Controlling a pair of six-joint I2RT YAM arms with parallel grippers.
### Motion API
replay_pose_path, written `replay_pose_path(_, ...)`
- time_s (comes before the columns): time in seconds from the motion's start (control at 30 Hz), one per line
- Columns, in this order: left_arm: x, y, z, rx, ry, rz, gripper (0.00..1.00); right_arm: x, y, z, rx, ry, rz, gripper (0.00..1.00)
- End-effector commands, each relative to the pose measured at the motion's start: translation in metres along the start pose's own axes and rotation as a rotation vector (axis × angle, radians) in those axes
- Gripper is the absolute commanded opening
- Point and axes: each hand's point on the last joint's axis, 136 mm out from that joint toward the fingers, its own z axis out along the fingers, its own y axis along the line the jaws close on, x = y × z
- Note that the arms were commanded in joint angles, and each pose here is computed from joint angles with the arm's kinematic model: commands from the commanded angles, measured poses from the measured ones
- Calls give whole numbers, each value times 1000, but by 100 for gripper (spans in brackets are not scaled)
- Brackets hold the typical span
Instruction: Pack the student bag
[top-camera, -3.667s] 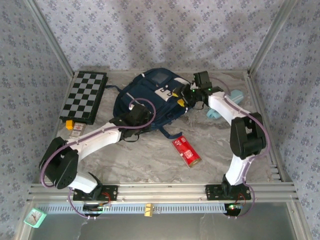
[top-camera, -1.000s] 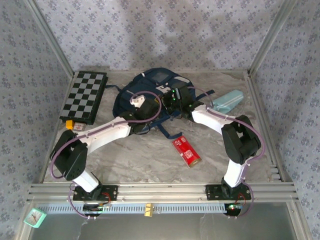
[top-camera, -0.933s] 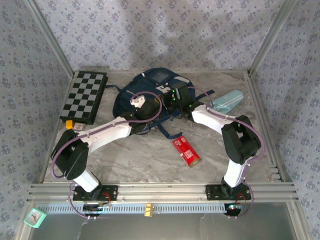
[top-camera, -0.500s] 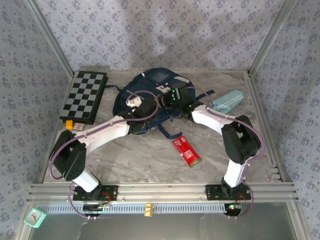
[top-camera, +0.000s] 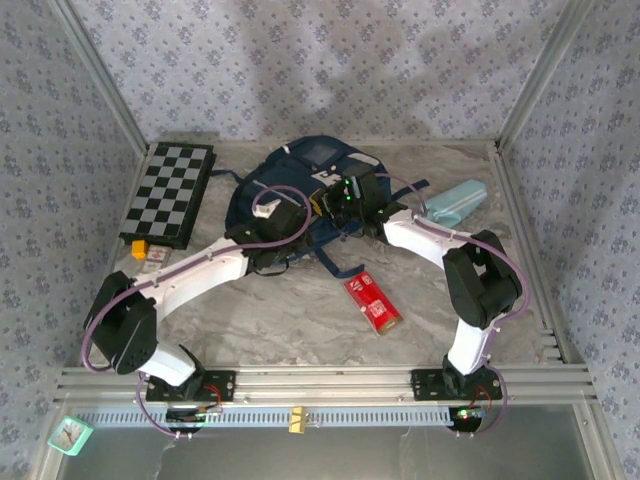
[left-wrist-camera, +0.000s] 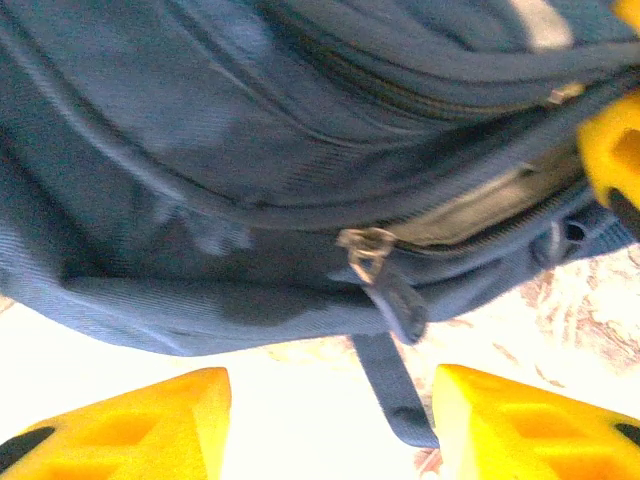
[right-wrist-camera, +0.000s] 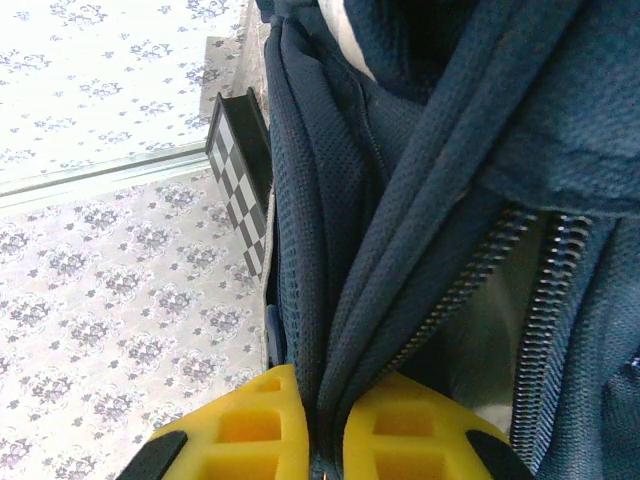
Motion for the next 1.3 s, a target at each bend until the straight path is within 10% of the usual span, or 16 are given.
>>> replay_pose_path(0.0, -17, -25, -3, 51, -57, 10, 55, 1, 51, -14, -144, -14, -56, 0)
replay_pose_path(0.8, -35, -12, 40, -73, -90, -130, 23, 10, 50, -8, -138, 5, -55, 0)
replay_pose_path(1.27, -33, 7, 5, -22, -81, -7, 2, -1, 45, -16, -116, -11, -71, 0)
